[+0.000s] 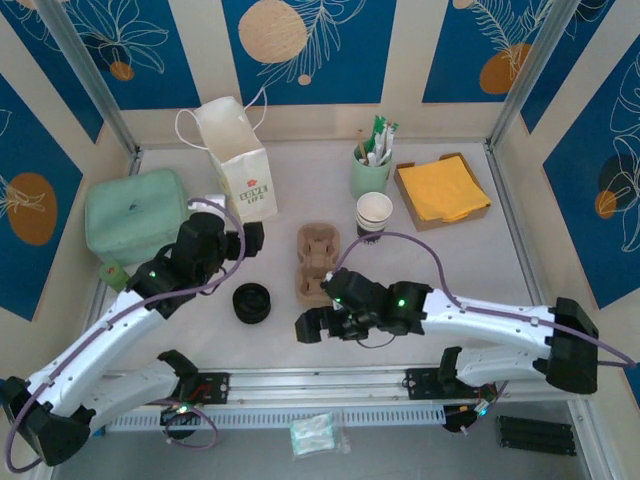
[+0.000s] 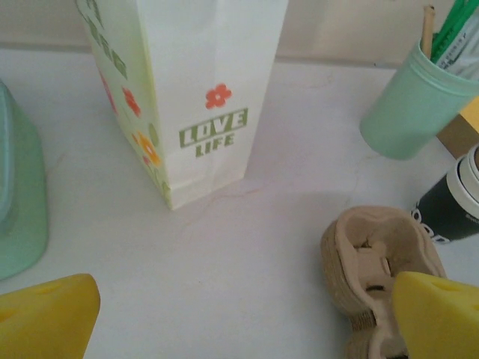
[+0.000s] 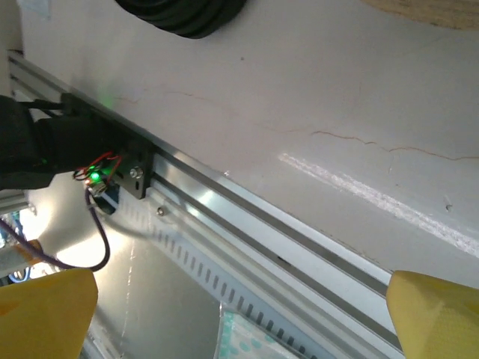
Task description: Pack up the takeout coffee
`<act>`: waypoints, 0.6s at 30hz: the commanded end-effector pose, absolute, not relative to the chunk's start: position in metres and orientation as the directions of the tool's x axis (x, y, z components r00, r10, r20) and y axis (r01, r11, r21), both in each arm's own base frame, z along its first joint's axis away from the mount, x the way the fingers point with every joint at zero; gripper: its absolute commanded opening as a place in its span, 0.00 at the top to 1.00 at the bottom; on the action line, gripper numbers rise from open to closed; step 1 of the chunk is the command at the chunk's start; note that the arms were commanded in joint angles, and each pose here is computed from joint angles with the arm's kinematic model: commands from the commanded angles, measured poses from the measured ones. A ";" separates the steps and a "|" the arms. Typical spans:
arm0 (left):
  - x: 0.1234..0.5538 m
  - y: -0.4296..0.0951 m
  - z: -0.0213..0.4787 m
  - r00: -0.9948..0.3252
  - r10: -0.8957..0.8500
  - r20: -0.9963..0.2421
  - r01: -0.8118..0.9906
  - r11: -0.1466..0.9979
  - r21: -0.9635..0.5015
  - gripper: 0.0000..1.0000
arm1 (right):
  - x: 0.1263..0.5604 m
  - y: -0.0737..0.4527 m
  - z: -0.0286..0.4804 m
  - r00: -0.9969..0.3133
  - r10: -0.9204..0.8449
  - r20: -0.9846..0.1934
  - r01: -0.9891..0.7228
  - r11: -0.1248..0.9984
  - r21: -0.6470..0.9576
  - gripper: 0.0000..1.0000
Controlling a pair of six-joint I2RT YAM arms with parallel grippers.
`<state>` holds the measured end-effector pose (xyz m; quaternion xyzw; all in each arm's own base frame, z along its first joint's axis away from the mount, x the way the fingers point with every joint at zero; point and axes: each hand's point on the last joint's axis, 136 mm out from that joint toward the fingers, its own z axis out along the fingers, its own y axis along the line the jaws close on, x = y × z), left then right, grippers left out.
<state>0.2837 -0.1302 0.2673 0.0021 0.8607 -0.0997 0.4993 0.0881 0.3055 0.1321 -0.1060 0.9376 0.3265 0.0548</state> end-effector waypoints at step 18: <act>0.300 -0.118 0.300 -0.506 -0.184 -0.842 0.058 0.967 -0.247 0.01 | 0.228 0.354 0.110 -0.970 0.043 -0.239 -0.109 0.802 0.587 0.00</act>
